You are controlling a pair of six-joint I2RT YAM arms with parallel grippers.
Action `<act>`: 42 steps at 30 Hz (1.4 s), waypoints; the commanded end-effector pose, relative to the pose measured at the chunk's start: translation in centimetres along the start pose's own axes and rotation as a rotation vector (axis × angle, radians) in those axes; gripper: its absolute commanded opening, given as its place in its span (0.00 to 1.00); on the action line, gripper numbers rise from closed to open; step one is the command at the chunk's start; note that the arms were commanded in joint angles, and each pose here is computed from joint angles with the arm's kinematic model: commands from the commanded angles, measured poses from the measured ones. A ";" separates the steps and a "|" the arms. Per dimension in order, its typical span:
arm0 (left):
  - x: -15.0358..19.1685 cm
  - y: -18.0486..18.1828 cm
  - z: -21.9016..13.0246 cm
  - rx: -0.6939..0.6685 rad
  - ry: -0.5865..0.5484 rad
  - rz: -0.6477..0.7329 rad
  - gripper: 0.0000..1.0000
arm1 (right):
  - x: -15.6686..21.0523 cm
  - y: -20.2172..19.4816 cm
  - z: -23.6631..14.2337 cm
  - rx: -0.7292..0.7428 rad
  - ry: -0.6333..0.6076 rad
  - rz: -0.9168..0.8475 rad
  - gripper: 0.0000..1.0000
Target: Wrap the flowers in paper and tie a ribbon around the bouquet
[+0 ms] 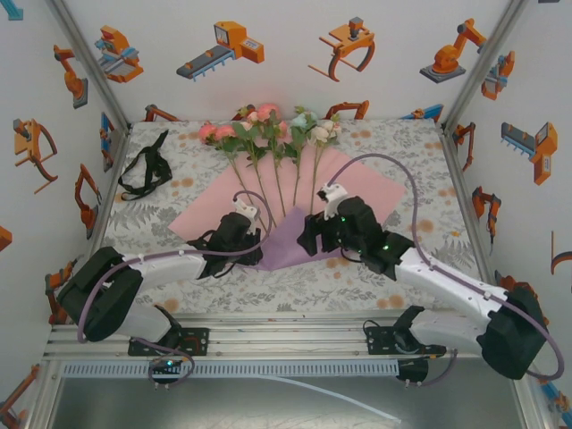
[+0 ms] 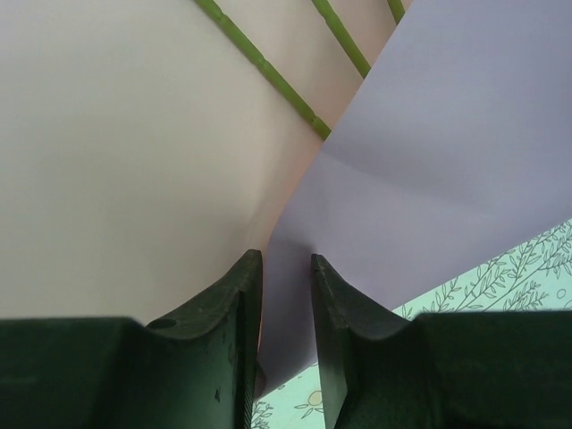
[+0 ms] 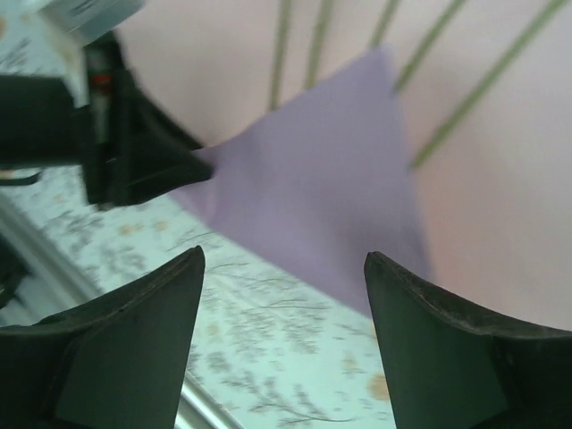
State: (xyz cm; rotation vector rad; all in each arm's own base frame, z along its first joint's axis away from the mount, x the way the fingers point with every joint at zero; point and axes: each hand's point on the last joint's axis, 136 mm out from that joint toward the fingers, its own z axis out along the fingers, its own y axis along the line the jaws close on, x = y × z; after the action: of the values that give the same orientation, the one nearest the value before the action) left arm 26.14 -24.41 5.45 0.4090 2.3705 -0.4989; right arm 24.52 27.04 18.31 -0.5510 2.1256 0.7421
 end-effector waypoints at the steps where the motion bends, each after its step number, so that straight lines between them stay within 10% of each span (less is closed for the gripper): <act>1: -1.2 0.2 0.0 -0.022 -0.028 -0.024 0.30 | 1.0 1.2 2.6 -0.014 -0.004 0.134 0.63; 13: 0.2 1.9 -0.7 -0.072 -0.049 -0.115 0.21 | 6.1 -0.9 8.1 0.091 0.101 0.149 0.56; 23: -1.3 2.1 -4.8 -0.074 -0.118 -0.118 0.39 | 7.9 -2.2 9.1 0.132 0.121 0.079 0.57; 29: -3.3 -2.6 -7.8 0.152 -0.183 -0.101 0.42 | 7.4 -0.9 9.5 0.057 0.104 0.078 0.59; 42: 0.4 -2.0 -1.3 0.060 0.006 -0.208 0.26 | 6.8 -1.3 9.2 0.069 0.079 0.103 0.60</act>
State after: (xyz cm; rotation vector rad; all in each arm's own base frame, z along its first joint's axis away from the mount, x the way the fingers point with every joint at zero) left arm 23.77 -25.53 6.08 0.2709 2.4304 -0.6677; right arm 26.04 31.51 6.99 -0.4648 2.2901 0.7014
